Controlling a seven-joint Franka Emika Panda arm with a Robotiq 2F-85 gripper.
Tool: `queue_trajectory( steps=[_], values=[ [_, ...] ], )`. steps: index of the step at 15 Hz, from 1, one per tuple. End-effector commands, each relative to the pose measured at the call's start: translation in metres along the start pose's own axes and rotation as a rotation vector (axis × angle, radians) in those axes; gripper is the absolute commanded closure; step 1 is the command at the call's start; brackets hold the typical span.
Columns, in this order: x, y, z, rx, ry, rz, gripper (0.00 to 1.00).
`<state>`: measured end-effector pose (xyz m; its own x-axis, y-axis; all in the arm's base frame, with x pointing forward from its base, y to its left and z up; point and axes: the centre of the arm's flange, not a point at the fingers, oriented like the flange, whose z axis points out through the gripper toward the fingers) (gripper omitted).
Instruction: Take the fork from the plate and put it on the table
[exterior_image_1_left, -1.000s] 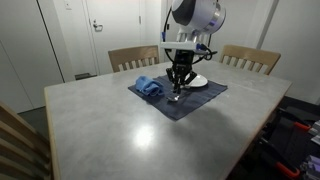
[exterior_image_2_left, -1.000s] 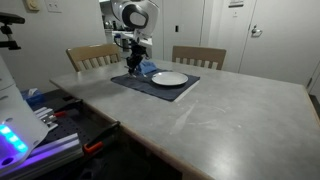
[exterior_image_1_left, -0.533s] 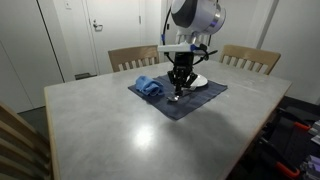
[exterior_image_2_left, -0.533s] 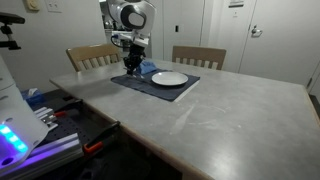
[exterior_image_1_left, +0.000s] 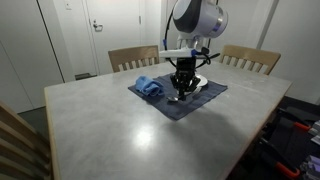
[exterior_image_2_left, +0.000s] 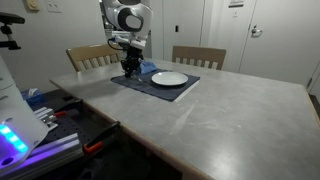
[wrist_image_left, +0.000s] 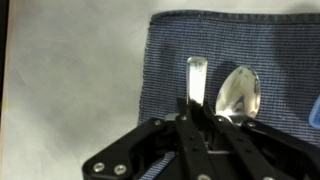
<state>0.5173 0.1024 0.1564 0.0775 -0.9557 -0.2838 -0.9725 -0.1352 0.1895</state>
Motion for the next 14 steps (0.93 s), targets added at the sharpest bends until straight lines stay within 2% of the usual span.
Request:
queue_trajectory(
  steps=[1, 4, 8, 14],
  values=[
    [-0.009, 0.008, 0.014, 0.049, 0.059, -0.016, 0.96],
    [-0.015, 0.012, 0.018, 0.085, 0.098, -0.003, 0.96],
    [-0.019, 0.016, 0.027, 0.133, 0.132, 0.073, 0.96],
    [-0.017, 0.013, 0.031, 0.143, 0.157, 0.14, 0.96]
  ],
)
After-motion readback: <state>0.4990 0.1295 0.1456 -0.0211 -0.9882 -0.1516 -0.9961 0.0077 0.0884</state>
